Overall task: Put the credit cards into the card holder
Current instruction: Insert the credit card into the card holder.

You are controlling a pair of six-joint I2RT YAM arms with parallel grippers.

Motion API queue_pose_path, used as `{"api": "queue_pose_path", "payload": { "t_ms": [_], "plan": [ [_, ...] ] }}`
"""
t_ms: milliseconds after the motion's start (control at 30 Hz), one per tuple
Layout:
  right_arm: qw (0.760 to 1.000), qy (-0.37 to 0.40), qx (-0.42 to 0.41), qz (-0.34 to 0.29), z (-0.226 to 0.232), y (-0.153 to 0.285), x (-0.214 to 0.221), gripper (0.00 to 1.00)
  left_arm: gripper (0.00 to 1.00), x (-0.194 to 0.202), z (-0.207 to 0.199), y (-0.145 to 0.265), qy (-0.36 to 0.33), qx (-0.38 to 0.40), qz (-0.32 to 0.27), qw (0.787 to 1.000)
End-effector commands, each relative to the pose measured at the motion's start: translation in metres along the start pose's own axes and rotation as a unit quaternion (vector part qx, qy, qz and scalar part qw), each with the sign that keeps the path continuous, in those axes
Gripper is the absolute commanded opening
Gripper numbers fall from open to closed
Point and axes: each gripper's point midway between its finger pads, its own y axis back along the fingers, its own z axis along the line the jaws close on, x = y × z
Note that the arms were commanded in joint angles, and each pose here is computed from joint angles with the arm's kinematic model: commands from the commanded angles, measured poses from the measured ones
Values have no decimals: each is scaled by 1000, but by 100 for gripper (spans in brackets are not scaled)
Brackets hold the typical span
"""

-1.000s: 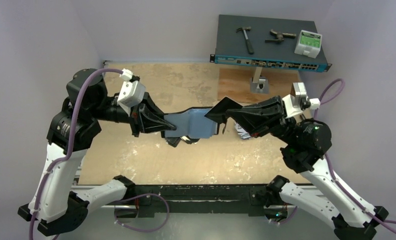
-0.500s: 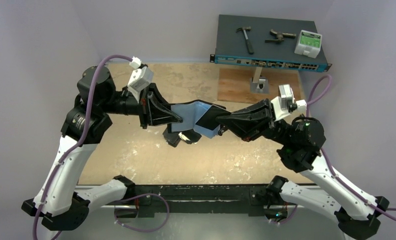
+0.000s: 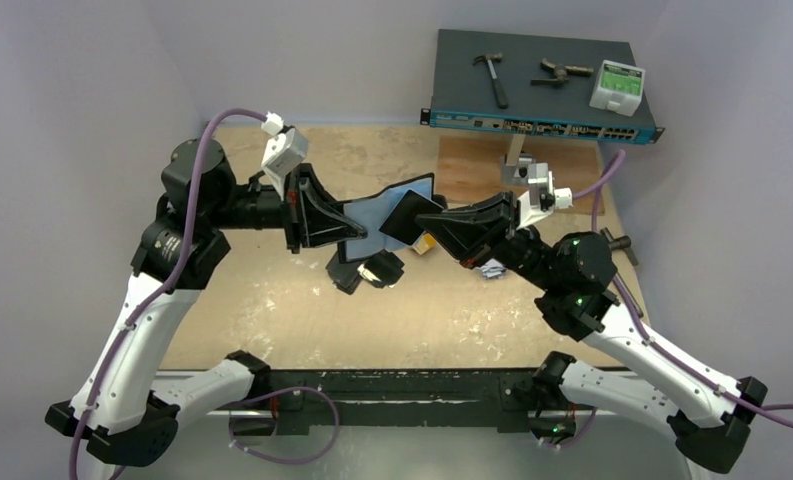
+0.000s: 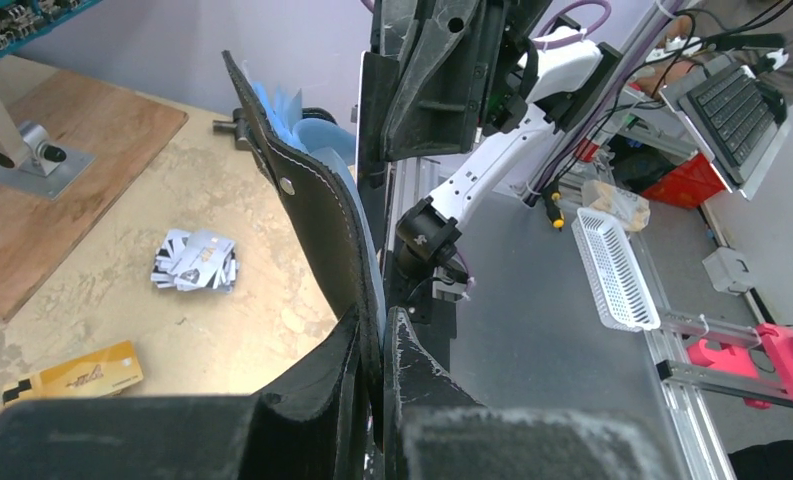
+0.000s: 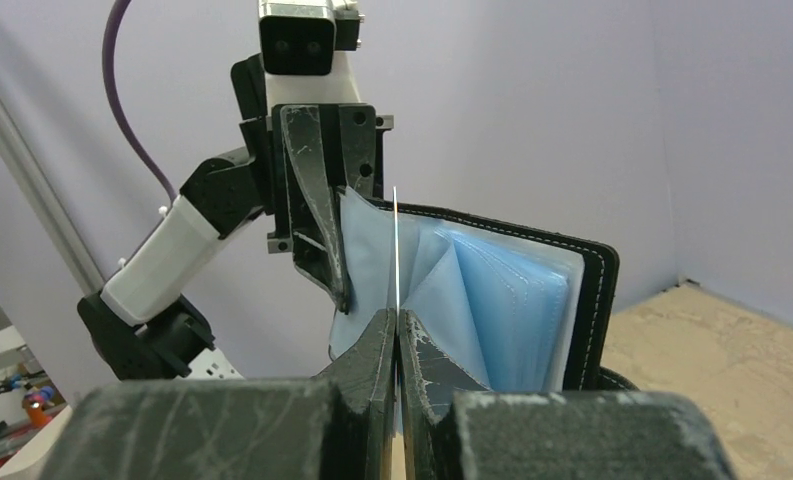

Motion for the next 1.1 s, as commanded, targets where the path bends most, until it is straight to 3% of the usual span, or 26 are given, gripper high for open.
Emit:
{"api": "queue_pose_path", "payload": {
  "t_ms": [0,333,533,733,1067],
  "plan": [
    [999,18,-5,-32,5,-3,-18,0,0,-16,-23,6,-28,34,-25,999],
    [998,30,-7,-50,8,3,-26,0,0,-15,-38,9,-30,65,-26,997],
    [997,15,-60,-51,25,-2,-23,0,0,-15,-41,8,-25,80,-24,996],
    [994,6,-107,-32,37,-2,-11,0,0,-18,-43,8,-27,85,-26,996],
    [994,-4,-109,0,33,-2,8,0,0,-26,-44,8,-32,82,-31,996]
  ]
}}
